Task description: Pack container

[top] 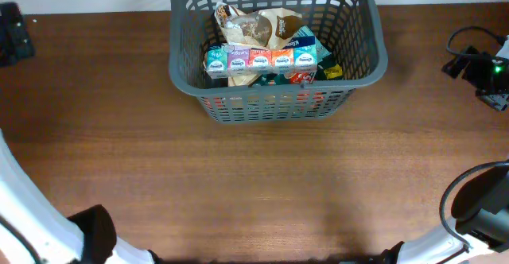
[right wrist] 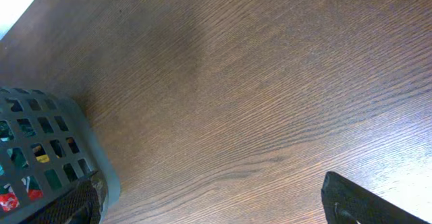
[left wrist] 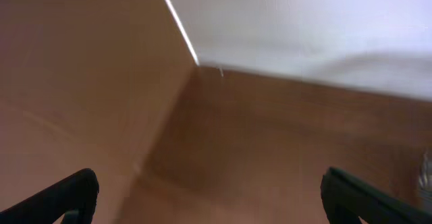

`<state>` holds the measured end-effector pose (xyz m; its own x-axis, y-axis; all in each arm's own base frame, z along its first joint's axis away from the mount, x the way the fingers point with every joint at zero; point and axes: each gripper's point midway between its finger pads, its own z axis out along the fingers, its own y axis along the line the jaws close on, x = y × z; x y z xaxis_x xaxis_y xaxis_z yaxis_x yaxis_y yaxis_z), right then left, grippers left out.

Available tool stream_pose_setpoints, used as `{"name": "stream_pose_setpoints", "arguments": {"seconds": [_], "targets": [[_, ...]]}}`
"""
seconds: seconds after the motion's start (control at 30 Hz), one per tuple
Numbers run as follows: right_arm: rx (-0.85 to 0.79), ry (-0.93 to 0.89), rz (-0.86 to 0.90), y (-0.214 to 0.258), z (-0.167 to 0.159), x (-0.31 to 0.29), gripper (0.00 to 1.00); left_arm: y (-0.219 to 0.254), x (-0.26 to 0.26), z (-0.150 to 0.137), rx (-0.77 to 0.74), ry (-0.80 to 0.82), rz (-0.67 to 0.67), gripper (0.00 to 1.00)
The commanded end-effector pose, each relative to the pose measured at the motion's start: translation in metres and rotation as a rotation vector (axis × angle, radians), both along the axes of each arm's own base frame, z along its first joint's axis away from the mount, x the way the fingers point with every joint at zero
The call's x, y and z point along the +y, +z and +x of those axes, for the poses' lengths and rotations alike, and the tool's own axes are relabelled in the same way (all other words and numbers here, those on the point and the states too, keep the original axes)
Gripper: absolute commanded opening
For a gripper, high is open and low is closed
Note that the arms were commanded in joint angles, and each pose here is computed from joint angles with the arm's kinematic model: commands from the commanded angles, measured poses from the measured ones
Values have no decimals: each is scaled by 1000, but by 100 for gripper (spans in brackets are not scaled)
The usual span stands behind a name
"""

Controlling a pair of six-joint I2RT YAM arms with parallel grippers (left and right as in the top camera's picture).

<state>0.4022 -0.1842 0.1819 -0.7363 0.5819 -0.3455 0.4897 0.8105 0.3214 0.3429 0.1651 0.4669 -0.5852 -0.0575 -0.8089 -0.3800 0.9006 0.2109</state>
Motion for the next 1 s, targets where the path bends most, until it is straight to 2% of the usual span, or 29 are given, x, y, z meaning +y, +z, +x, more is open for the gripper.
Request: {"name": "stream_pose_setpoints", "arguments": {"seconds": [0.0,0.13,0.33,0.43,0.57,0.73,0.87,0.9,0.97], "targets": [[-11,4,-1,5,-1,3,99,-64,12,18,127,-14,-187,99],[-11,4,-1,5,-1,3,99,-121,23,27,258,15,-263,99],[-11,4,-1,5,-1,3,99,-201,19,20,474,29,-372,99],[-11,4,-1,5,-1,3,99,-227,14,11,549,34,-409,99],[-18,4,-5,8,-1,3,99,-240,12,6,585,37,-427,99],[-105,4,-58,50,-10,8,99,-242,12,6,591,37,-430,99],[-225,20,-130,106,-25,25,99,-242,12,6,591,37,-430,99],[-298,50,-173,138,-34,44,99,-242,12,6,591,37,-430,99],[-377,101,-205,168,-44,71,99,-242,11,6,591,37,-430,99]]}}
